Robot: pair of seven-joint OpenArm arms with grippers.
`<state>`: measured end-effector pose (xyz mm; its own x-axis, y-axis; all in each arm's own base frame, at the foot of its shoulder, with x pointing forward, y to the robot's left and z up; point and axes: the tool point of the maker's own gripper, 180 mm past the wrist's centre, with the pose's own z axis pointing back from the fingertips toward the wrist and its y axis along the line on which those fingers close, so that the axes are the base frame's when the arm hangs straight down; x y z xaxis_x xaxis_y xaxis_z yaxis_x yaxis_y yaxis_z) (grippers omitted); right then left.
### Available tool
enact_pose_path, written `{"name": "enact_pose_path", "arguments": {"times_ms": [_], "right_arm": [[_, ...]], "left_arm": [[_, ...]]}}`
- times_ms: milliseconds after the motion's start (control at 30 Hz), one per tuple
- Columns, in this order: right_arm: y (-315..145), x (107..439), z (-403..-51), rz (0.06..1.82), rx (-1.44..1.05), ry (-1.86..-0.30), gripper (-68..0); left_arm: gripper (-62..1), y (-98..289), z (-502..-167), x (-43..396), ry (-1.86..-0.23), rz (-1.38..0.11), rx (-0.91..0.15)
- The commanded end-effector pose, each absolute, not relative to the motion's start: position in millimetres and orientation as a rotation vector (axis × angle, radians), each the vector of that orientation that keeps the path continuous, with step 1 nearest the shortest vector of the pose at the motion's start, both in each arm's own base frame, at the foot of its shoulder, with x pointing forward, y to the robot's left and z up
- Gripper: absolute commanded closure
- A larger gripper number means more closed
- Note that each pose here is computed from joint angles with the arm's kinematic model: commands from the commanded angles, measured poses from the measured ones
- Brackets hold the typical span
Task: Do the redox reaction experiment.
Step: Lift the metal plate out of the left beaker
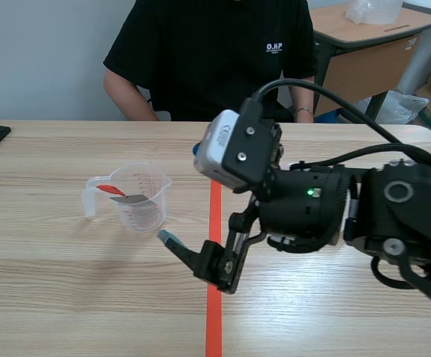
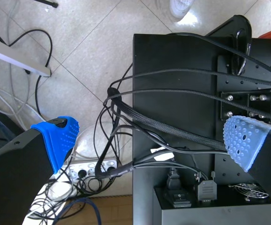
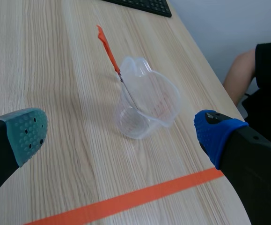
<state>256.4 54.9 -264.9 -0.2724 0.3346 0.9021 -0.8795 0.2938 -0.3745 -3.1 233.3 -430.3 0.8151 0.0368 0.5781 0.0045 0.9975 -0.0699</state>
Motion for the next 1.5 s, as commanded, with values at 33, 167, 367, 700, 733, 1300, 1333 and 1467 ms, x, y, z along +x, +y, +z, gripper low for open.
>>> {"name": "enact_pose_path", "arguments": {"times_ms": [33,167,367,700,733,1300,1333,1467], "right_arm": [[67.8,263.4,-255.0,1.308,0.563,-1.432,-65.3],[84.5,271.5,-258.3,1.329,0.554,-1.465,-65.3],[108.6,285.1,-259.9,1.35,0.547,-1.51,-65.3],[128.0,302.7,-251.1,1.348,0.55,-1.554,-65.2],[129.0,303.2,-249.7,1.352,0.548,-1.558,-65.1],[128.9,308.6,-242.6,1.348,0.508,-1.609,-43.4],[128.8,308.6,-242.7,1.348,0.508,-1.609,-40.7],[128.6,308.7,-242.8,1.348,0.507,-1.608,-29.9]], "left_arm": [[-62.3,233.1,-430.7,5.4,-0.639,0.028,-0.072],[-62.3,236.0,-434.2,9.1,-0.645,0.034,-0.066],[-62.3,237.5,-435.8,12.2,-0.652,0.037,-0.063],[-62.3,237.6,-435.8,12.1,-0.652,0.037,-0.062],[-62.3,237.6,-435.8,12.1,-0.652,0.037,-0.062],[-62.3,237.6,-435.9,11.9,-0.652,0.037,-0.062],[-62.3,237.6,-435.9,11.9,-0.652,0.037,-0.062],[-62.3,237.6,-435.9,11.9,-0.652,0.037,-0.062]]}}
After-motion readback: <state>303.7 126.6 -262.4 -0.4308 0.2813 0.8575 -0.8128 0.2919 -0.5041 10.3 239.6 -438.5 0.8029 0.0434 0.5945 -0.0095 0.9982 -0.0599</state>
